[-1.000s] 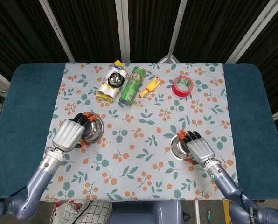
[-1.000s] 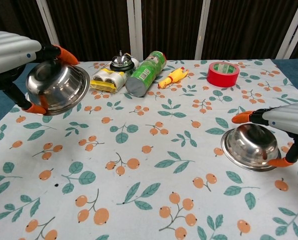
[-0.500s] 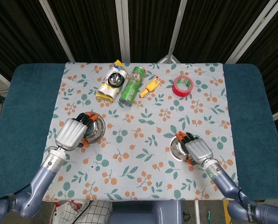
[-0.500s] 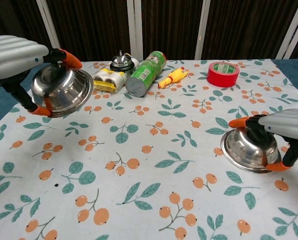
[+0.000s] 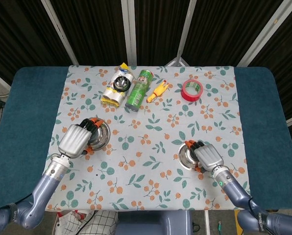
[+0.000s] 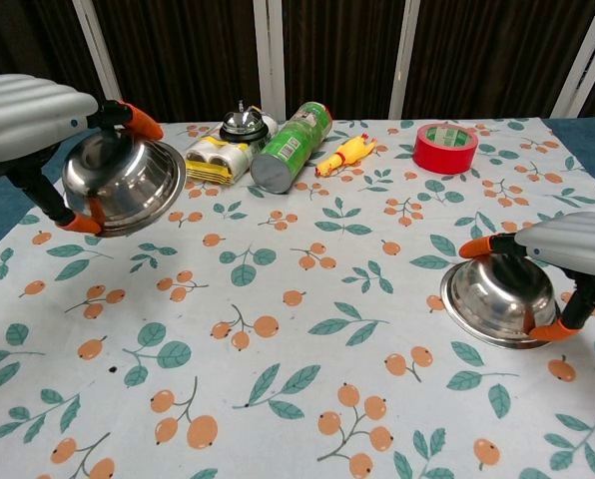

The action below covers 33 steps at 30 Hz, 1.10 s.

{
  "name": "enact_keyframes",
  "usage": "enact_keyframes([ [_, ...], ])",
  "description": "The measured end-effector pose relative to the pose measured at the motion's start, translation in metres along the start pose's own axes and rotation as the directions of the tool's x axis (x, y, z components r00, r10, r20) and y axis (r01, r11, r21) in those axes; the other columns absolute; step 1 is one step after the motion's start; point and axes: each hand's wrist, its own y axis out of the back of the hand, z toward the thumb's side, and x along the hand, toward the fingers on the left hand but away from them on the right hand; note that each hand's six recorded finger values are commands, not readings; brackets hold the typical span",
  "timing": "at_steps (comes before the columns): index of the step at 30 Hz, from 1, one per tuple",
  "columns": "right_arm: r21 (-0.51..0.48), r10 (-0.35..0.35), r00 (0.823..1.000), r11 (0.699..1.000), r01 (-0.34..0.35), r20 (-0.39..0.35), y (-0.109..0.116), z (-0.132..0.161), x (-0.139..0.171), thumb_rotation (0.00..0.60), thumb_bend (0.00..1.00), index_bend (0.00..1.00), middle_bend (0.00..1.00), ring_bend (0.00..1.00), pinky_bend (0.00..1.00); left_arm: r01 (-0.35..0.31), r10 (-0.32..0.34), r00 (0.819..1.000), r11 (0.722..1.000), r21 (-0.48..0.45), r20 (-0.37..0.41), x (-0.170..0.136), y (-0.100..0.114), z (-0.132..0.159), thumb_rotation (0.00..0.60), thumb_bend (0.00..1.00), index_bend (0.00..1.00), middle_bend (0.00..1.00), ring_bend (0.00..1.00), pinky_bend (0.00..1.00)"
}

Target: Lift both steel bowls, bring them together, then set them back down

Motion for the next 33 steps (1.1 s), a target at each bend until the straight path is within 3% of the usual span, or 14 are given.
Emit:
enact_keyframes([
  [5, -0.001, -0.012, 1.0, 1.0, 0.012, 0.002, 0.002, -0.001, 0.001, 0.6, 0.42, 0.91, 0.83, 0.85, 1.0, 0.001, -0.001, 1.0, 1.0, -0.003, 0.002, 0.0, -0.001, 0.0, 0.6, 0.26, 0.32, 0.52, 0.44, 0.65],
  [8, -0.021, -0.021, 1.0, 1.0, 0.021, -0.001, 0.005, -0.001, 0.003, 0.6, 0.43, 0.96, 0.86, 0.89, 1.0, 0.0, 0.0, 1.0, 1.0, -0.007, 0.001, 0.0, -0.002, -0.002, 0.6, 0.26, 0.33, 0.52, 0.44, 0.65],
  [13, -0.071, -0.057, 0.998, 0.996, 0.056, -0.019, 0.015, 0.0, 0.008, 0.6, 0.45, 0.99, 0.89, 0.91, 1.0, -0.013, 0.013, 1.0, 1.0, -0.006, 0.007, -0.001, 0.0, -0.002, 0.6, 0.26, 0.33, 0.52, 0.44, 0.65],
  [20, -0.192, -0.17, 0.985, 0.968, 0.163, -0.021, 0.036, 0.0, 0.013, 0.6, 0.46, 0.99, 0.9, 0.91, 1.0, -0.053, 0.054, 0.998, 0.998, -0.024, 0.03, -0.003, 0.006, 0.0, 0.6, 0.27, 0.34, 0.53, 0.44, 0.65],
  [23, -0.314, -0.209, 0.978, 0.929, 0.194, -0.014, 0.046, -0.002, 0.015, 0.6, 0.46, 0.99, 0.9, 0.92, 1.0, -0.096, 0.099, 0.994, 0.994, -0.049, 0.053, -0.004, 0.013, 0.003, 0.6, 0.27, 0.34, 0.53, 0.44, 0.65],
  [26, -0.461, -0.237, 0.972, 0.863, 0.205, -0.01, 0.056, -0.005, 0.016, 0.6, 0.46, 1.0, 0.9, 0.92, 1.0, -0.148, 0.154, 0.985, 0.986, -0.078, 0.078, -0.006, 0.02, 0.005, 0.6, 0.27, 0.34, 0.53, 0.44, 0.65],
  [33, -0.744, -0.279, 0.96, 0.643, 0.184, -0.005, 0.081, -0.012, 0.02, 0.6, 0.46, 1.0, 0.93, 0.95, 1.0, -0.22, 0.231, 0.969, 0.969, -0.111, 0.094, -0.009, 0.029, 0.004, 0.6, 0.27, 0.34, 0.53, 0.44, 0.65],
])
